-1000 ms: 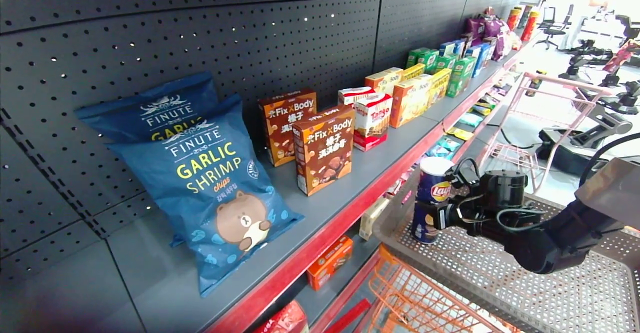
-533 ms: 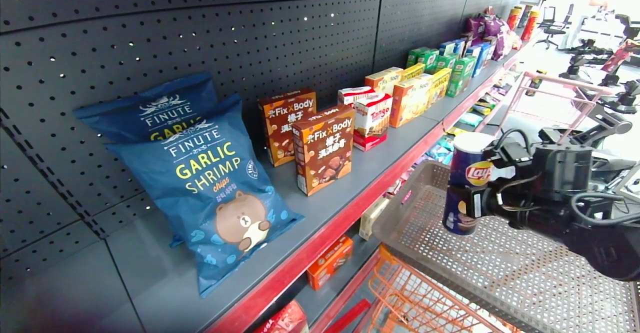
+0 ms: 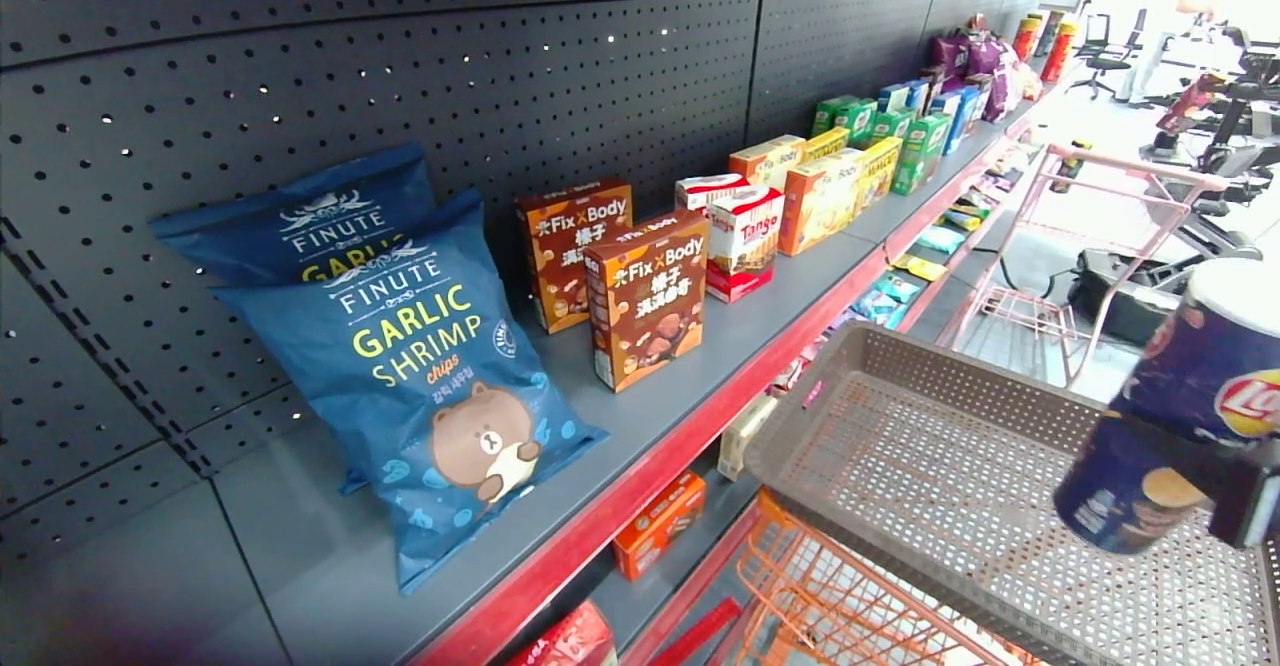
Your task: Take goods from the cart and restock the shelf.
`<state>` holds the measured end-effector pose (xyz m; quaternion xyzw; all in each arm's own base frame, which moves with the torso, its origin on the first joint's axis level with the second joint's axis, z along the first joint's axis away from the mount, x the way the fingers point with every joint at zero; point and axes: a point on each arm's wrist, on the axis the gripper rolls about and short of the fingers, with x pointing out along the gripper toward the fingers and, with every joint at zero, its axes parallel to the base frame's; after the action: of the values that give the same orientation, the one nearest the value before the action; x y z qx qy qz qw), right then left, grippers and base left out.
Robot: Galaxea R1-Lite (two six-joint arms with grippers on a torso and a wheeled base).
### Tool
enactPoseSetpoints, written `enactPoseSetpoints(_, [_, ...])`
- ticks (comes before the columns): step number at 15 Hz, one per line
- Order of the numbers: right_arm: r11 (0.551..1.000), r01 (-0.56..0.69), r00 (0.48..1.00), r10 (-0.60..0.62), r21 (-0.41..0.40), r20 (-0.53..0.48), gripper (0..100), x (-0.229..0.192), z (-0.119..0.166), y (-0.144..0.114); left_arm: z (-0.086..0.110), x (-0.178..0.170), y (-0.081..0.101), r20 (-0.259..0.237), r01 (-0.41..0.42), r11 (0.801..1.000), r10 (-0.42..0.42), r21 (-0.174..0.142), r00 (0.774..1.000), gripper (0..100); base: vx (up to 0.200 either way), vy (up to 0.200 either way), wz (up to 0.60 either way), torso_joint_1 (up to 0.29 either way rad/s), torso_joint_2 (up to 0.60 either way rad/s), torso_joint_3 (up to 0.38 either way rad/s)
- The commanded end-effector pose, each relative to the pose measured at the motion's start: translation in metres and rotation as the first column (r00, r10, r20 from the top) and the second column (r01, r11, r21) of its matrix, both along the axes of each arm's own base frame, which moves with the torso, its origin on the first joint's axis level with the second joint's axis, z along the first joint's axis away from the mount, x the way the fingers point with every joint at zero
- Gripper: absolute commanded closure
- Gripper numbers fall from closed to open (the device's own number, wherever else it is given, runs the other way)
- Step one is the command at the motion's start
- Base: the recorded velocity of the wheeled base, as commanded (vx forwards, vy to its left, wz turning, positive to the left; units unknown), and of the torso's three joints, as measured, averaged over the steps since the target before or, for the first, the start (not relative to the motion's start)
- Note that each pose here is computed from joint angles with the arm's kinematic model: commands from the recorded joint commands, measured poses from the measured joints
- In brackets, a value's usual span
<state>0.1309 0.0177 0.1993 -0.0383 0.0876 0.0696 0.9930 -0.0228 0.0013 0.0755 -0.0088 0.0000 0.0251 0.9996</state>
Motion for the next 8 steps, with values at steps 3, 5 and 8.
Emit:
enactPoseSetpoints(3, [0.998, 0.017, 0.994, -0.024, 0.066, 0.111, 100, -0.062, 0.008, -0.012, 0.000, 0.000, 0.000, 0.001, 0.000, 1.000, 0.000, -0.002, 1.000, 0, 0.000, 0.000, 0.00, 0.000, 0.00, 0.000])
enactPoseSetpoints(5, [0.998, 0.004, 0.993, -0.010, 0.059, 0.118, 100, -0.063, 0.009, -0.012, 0.000, 0.000, 0.000, 0.000, 0.000, 1.000, 0.000, -0.001, 1.000, 0, 0.000, 0.000, 0.00, 0.000, 0.00, 0.000])
enactPoseSetpoints(8, [0.998, 0.011, 0.992, -0.017, 0.054, 0.123, 100, -0.062, 0.013, -0.012, 0.000, 0.000, 0.000, 0.000, 0.003, 1.000, -0.003, 0.005, 1.000, 0, 0.000, 0.000, 0.00, 0.000, 0.00, 0.000])
